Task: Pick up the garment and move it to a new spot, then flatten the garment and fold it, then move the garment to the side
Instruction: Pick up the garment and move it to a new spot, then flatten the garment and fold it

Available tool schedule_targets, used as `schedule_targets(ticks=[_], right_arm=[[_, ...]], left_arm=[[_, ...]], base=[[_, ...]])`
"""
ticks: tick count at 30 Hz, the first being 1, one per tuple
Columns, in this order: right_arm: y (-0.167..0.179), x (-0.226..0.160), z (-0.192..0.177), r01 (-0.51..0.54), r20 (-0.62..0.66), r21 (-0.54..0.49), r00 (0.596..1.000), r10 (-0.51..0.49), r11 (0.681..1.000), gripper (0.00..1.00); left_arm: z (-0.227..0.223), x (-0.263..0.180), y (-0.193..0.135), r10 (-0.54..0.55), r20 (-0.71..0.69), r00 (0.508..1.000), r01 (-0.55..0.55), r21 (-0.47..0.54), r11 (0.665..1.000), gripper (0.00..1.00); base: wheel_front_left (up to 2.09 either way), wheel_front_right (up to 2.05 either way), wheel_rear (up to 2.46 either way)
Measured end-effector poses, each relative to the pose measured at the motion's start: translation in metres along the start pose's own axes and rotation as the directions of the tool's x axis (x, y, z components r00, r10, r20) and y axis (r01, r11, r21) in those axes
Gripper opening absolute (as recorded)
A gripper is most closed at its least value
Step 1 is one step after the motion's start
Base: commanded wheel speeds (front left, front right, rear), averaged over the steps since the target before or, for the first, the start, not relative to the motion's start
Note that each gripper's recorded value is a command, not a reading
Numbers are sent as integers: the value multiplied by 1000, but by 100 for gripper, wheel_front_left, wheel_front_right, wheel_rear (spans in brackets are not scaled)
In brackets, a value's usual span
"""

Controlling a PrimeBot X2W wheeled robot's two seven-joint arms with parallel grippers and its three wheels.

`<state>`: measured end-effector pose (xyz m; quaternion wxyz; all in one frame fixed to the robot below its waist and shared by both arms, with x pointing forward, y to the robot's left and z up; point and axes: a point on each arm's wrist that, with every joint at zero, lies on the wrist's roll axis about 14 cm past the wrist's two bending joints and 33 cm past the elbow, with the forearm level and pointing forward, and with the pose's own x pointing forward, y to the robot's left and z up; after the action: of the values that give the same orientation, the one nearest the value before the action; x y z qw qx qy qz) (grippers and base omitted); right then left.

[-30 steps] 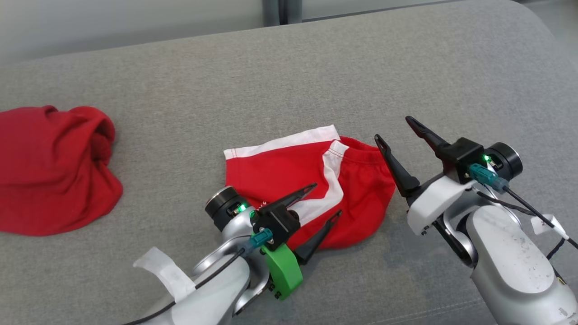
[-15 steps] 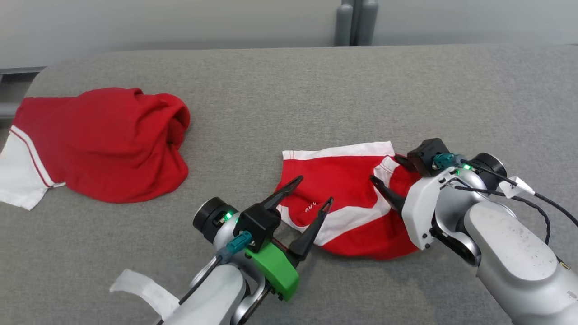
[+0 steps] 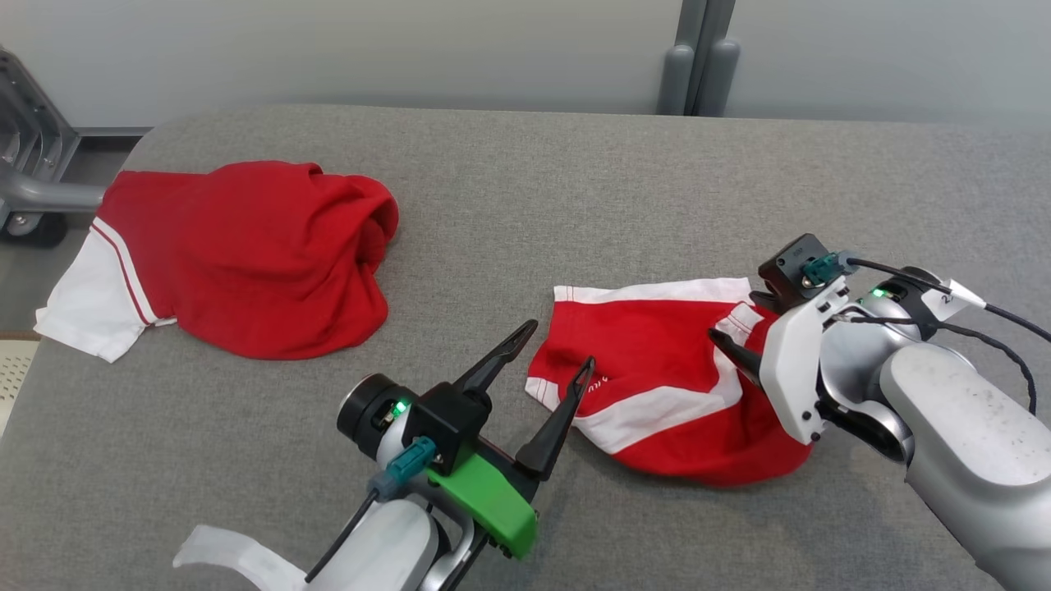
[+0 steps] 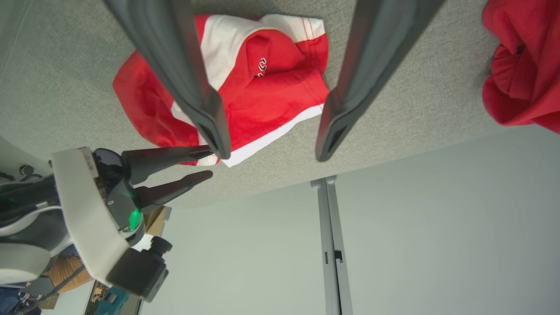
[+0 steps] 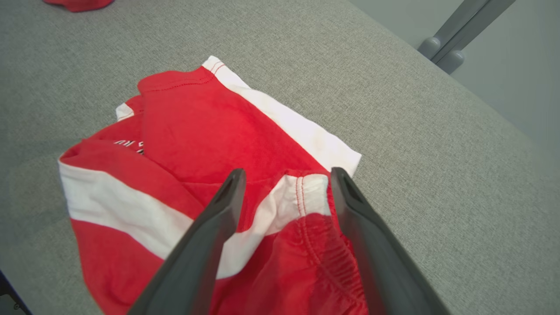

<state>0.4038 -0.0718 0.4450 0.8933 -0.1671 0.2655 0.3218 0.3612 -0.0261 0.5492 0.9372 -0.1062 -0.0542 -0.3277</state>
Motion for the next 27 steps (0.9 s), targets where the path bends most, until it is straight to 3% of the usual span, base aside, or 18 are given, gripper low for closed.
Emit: schedule_targets(ticks=[27], right_arm=[[-6,-8,-26,-44,-129,62,990,52,997,100]], left_arm=[[-4,-9,1,13,0,1000,-13,-16,1000,100]], base=[[0,0,0]])
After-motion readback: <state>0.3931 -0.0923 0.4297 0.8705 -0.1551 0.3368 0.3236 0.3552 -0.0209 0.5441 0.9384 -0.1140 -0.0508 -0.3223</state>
